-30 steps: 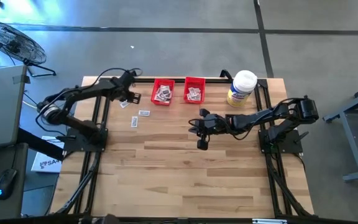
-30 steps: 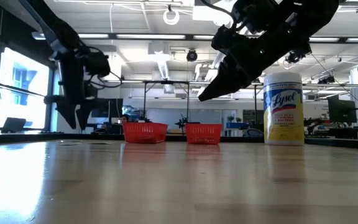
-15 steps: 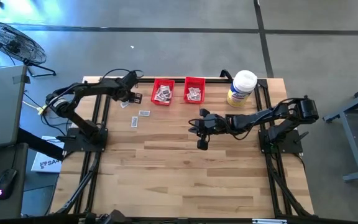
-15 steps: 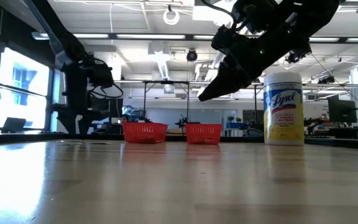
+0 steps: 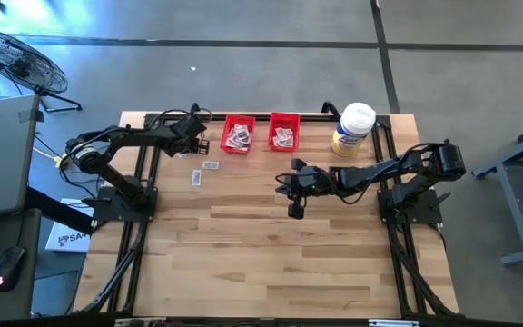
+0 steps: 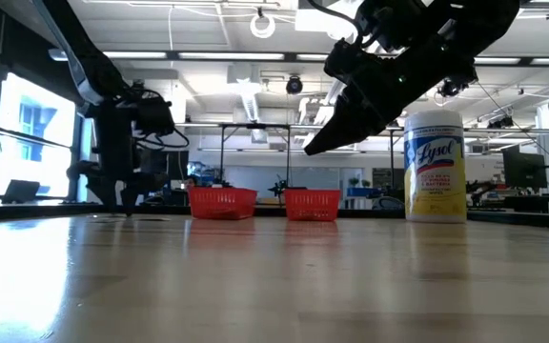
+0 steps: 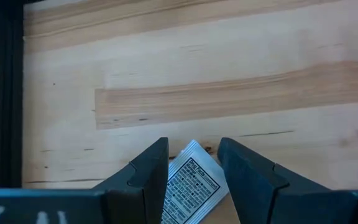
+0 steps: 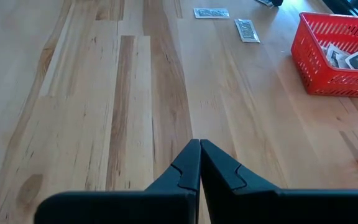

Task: Pick & Place First Aid Supplies
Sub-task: Put the ointment pack into the right red bin

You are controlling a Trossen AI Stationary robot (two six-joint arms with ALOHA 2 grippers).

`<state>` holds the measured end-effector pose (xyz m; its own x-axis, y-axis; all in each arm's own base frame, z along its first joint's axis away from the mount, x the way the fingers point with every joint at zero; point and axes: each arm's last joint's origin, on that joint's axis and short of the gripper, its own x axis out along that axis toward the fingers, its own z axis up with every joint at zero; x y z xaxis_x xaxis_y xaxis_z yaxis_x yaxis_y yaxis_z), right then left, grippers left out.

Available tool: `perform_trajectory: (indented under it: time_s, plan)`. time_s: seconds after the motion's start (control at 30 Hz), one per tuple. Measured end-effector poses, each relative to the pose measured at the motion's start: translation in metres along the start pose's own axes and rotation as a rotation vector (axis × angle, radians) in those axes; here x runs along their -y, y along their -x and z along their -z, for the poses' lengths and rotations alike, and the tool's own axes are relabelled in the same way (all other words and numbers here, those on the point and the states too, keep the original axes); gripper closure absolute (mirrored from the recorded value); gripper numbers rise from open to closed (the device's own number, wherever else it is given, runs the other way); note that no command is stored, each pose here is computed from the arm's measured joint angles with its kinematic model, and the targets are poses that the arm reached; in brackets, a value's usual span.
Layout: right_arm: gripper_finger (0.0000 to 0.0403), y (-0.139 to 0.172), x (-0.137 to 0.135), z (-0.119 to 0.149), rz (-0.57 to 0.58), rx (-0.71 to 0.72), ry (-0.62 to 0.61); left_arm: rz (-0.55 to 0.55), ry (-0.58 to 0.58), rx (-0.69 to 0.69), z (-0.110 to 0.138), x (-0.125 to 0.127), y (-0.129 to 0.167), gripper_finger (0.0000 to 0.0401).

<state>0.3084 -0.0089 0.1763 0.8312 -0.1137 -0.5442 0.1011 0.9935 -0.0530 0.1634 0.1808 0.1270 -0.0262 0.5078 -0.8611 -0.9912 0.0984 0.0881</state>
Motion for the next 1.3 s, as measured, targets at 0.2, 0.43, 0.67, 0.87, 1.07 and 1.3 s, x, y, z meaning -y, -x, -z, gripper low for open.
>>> perform_trajectory:
  time_s: [0.2,0.43,0.67,0.87,1.07,1.3]
  plan:
    - [0.04,0.0,0.0,0.0,0.0,0.0,0.0,-0.017,0.01,0.01,0.01,0.003,0.0,0.0262]
    - [0.04,0.0,0.0,0.0,0.0,0.0,0.0,-0.014,0.006,0.019,0.016,0.009,0.002,0.0338]
    - [0.04,0.0,0.0,0.0,0.0,0.001,0.0,-0.003,0.003,0.015,0.017,0.011,0.003,0.0398]
    - [0.04,0.0,0.0,0.0,0.0,0.001,-0.001,-0.005,-0.006,0.017,0.017,0.011,0.003,0.04]
    - [0.04,0.0,0.0,0.0,0.0,0.001,0.0,-0.002,-0.047,0.033,0.016,0.017,0.007,0.04]
    - [0.04,0.0,0.0,0.0,0.0,0.001,-0.001,0.083,-0.114,0.037,0.023,0.038,0.02,0.0401]
